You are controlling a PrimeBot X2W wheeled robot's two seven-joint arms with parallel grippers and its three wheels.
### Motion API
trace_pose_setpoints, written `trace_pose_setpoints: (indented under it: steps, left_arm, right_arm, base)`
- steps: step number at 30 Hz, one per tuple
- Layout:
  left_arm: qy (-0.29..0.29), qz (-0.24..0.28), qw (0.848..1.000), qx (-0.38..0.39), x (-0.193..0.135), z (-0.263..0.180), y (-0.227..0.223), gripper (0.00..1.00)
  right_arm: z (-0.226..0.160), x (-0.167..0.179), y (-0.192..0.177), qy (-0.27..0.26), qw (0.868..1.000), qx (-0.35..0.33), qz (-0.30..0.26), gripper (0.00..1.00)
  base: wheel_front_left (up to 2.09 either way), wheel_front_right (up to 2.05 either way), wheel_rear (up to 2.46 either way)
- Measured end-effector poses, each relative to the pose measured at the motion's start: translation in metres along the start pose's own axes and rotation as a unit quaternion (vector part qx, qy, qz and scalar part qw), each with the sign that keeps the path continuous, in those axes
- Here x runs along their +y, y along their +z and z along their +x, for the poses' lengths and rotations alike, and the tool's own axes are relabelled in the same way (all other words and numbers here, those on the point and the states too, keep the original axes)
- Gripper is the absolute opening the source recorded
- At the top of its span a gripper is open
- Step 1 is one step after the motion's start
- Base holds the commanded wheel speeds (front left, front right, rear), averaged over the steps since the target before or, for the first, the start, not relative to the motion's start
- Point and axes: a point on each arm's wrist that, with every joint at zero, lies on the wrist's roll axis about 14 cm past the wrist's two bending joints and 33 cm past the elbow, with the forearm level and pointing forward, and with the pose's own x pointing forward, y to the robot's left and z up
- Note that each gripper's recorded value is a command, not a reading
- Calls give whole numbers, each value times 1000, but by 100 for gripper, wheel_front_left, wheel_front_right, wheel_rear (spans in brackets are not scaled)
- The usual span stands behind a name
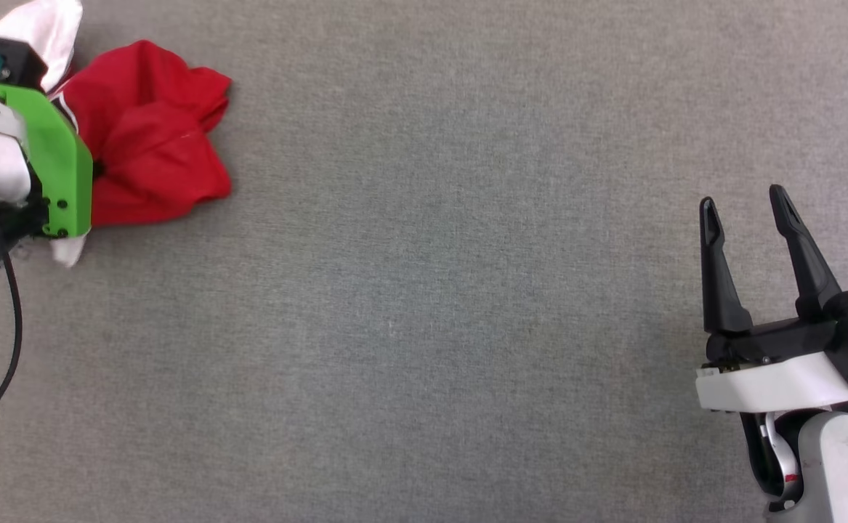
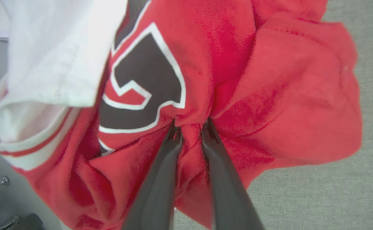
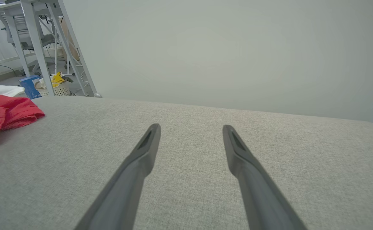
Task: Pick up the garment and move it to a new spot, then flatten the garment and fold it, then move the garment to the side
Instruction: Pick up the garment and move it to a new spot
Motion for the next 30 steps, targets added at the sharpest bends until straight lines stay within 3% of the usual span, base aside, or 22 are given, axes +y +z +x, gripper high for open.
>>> trace_pose_setpoints:
  steps: [6,16,22,30]
  left_arm:
    - [12,52,991,-122,3,-55,62,0]
    - [-3,162,951,-264,-43,-136,131,0]
    - [-62,228,919,-315,-116,-151,162,0]
    - [-169,303,863,-368,-238,-165,190,0]
  right_arm:
    - [-7,10,18,5,1000,-17,8,100]
    - [-23,15,47,1,999,-45,11,100]
    - [-35,1,60,-25,998,-58,16,100]
    - [-60,-27,68,-73,995,-62,9,100]
  base:
    - [0,0,0]
    - [0,0,0]
    - [0,0,0]
    - [0,0,0]
